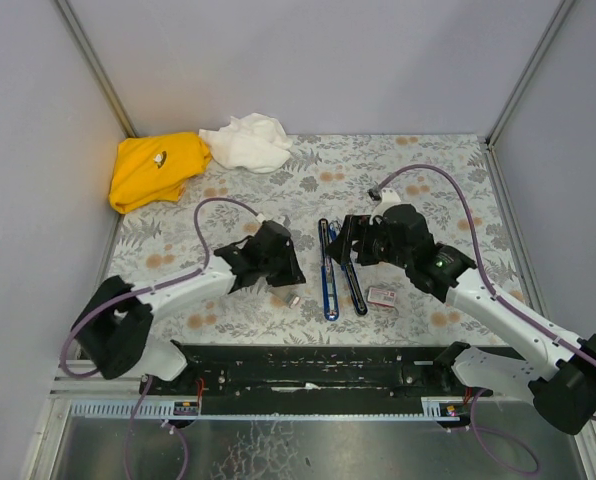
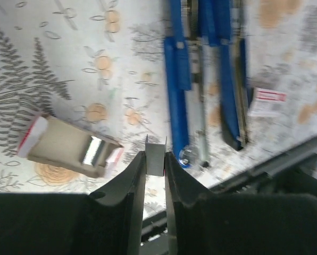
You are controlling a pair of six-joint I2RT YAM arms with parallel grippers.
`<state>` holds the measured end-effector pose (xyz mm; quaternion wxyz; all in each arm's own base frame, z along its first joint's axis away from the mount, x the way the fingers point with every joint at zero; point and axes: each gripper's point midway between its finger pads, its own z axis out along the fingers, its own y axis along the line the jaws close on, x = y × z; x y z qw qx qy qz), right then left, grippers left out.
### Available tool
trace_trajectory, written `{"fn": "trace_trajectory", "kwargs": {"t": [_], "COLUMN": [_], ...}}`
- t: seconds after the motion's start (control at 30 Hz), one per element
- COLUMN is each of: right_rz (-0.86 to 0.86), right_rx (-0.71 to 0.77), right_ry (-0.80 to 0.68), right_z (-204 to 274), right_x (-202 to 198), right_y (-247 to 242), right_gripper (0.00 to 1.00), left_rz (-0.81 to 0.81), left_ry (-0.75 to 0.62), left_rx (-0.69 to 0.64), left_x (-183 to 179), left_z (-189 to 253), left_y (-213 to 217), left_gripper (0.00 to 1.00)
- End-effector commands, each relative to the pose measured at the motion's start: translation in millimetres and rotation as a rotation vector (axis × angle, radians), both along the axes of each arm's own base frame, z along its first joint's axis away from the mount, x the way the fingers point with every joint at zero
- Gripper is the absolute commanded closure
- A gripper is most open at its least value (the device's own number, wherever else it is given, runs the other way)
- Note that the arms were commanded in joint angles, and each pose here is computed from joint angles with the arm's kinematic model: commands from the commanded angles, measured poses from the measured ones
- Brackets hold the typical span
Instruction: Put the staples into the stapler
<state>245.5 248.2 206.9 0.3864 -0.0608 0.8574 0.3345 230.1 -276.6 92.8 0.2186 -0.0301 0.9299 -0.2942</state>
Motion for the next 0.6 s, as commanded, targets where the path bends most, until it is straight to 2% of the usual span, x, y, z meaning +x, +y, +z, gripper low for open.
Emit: {"fn": "trace_trajectory", "kwargs": {"t": [0.0,0.27,0.57], "right_rz": [-0.040,-0.026,-0.009], "right_rx": [-0.104,-0.159,-0.165], "right_ry": [-0.031,0.017,0.046], "right_z": [-6,-21,-31], "right_x": [4,-2,0], "right_y": [-20,-25,-19], "right_gripper": [0.15,0.15,0.16], "left_rz": [0.082,0.078,0.066], "left_ry": [-0.035,0.021,0.065], "left_rx": [0.179,0.283,0.339], "left_x": [22,30,33], "left_z": [-23,-62,-82], "left_y": [11,2,-1], "left_gripper": [0.95,0.93,0.82]}}
